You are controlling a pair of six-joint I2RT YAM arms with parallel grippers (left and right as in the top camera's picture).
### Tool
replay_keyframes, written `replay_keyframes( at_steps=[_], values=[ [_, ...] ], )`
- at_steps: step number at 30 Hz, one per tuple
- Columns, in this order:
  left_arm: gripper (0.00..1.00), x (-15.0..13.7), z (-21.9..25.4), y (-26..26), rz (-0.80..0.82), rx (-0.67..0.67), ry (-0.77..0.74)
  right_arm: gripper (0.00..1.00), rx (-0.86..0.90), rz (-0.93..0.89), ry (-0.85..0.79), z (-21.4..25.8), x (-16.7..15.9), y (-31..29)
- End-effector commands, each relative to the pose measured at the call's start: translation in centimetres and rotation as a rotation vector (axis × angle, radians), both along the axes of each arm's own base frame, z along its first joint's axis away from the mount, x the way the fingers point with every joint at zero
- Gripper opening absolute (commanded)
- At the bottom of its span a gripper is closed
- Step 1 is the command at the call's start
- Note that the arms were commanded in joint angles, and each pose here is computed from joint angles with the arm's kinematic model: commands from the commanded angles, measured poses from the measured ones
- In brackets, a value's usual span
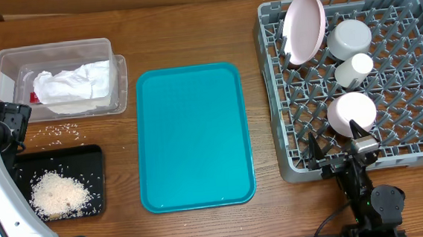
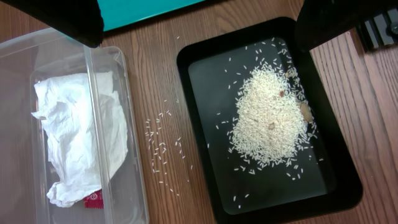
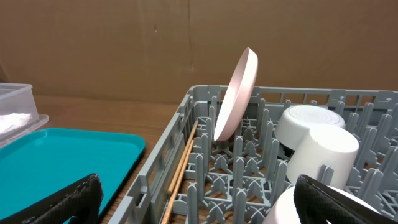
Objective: Sort waste into correct bins and load items into the dishwasher
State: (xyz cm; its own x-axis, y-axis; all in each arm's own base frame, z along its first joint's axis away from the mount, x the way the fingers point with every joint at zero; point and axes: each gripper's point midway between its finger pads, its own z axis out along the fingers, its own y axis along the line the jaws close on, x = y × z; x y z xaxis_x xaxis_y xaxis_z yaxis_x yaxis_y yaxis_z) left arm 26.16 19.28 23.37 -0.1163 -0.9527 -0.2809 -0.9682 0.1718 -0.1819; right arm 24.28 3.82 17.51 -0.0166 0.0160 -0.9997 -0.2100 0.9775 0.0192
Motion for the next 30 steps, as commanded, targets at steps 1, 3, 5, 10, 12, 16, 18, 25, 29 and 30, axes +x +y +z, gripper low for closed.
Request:
replay_keyframes(
  at_steps=[1, 3, 5, 10, 12, 16, 18, 25, 29, 30],
  values=[
    [1.0, 0.1, 0.0, 0.1, 0.016, -0.004, -0.005, 1.0, -0.007, -0.012, -0.005, -0.2, 0.0, -0.2],
    [1.0, 0.1, 0.0, 0.1, 0.016, -0.004, -0.005, 1.0, -0.007, -0.012, -0.005, -0.2, 0.0, -0.2],
    [1.0, 0.1, 0.0, 0.1, 0.016, -0.004, -0.005, 1.0, -0.007, -0.012, -0.005, -0.2, 0.0, -0.2],
    [1.0, -0.6, -0.2, 0.3, -0.056, 0.025, 0.052, 1.0, -0.007, -0.012, -0.005, -0.2, 0.0, -0.2],
    [1.0, -1.0, -0.5, -0.3, -0.096, 0.005, 0.081, 1.0, -0.007, -0.012, -0.005, -0.2, 0.0, -0.2],
    [1.0, -1.6, -1.0, -1.1, -0.109, -0.02, 0.115, 1.0, -0.007, -0.012, -0.005, -0.2, 0.0, -0.2],
    [1.0, -1.5, -1.4, -1.6, -0.129, -0.016, 0.12, 1.0, -0.007, -0.012, -0.005, -0.2, 0.0, -0.2],
    [1.0, -0.4, -5.5, -4.7, -0.3, 0.058, 0.064, 1.0, -0.007, -0.012, -0.005, -0.2, 0.0, -0.2],
    [1.0, 1.7, -8.3, -6.7, -0.481, 0.19, -0.061, 1.0, -0.007, -0.012, -0.005, -0.2, 0.0, -0.2],
    [1.0, 2.1, -8.9, -7.2, -0.519, 0.224, -0.094, 1.0, -0.007, -0.012, -0.005, -0.2, 0.0, -0.2]
  ],
)
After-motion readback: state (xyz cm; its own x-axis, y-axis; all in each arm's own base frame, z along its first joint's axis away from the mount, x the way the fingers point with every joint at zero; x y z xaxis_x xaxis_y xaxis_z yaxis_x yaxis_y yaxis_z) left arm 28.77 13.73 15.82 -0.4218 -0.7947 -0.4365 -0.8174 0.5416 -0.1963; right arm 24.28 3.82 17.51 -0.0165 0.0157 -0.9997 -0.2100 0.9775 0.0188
